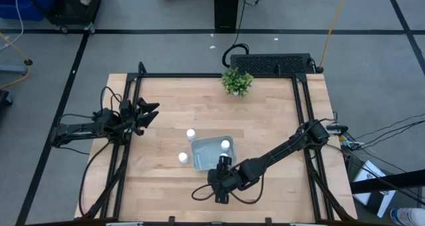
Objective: Pick and place pill bottles into a basket
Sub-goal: Put the white pill bottle into the white bin
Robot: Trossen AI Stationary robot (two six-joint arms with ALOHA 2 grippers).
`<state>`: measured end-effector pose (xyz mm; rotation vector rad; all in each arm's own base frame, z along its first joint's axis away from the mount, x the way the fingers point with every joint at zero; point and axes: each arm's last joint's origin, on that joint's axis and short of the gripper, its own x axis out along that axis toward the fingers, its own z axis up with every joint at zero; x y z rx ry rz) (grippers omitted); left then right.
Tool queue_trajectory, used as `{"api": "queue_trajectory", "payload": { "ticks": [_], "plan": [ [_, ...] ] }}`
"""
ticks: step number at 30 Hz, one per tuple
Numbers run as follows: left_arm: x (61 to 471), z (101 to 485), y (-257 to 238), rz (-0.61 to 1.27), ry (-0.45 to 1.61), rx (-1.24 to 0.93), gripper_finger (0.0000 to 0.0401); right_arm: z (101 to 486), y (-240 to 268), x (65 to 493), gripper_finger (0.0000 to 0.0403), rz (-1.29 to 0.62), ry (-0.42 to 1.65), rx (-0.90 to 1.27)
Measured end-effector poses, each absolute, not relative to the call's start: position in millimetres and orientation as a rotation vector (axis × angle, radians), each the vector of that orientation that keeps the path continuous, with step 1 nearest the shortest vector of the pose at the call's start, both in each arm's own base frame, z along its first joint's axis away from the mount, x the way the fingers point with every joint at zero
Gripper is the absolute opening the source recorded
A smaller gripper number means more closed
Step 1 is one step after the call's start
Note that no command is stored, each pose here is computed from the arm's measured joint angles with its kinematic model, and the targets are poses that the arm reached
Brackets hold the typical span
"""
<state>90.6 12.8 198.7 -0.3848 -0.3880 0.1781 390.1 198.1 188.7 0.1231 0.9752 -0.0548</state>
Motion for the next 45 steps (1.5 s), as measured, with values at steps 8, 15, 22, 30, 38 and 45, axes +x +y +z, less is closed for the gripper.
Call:
{"api": "queue_trajectory", "payload": {
  "ticks": [8,15,22,30,38,45],
  "plan": [
    [90.9,198.1,12.9,0.181,-0.381,-0.38,0.0239,175.8,196.7,386.1,0.0174,-0.042,0.987,0.144],
    [90.9,198.1,12.9,0.182,-0.38,-0.377,0.0239,175.1,199.7,388.2,0.0163,-0.015,0.943,0.155],
    [90.9,198.0,12.9,0.183,-0.379,-0.376,0.0239,177.3,201.2,388.5,0.0164,-0.007,0.926,0.158],
    [90.9,197.9,12.9,0.184,-0.378,-0.375,0.0239,194.6,201.9,389.8,0.0164,0.016,0.893,0.148],
    [91.0,197.7,13.0,0.185,-0.376,-0.373,0.0239,239.9,192.2,376.3,0.0163,-0.013,0.798,0.105],
    [91.0,197.7,12.9,0.185,-0.376,-0.373,0.0239,268.7,166.2,368.6,0.016,-0.103,0.757,0.044]
  ]
}}
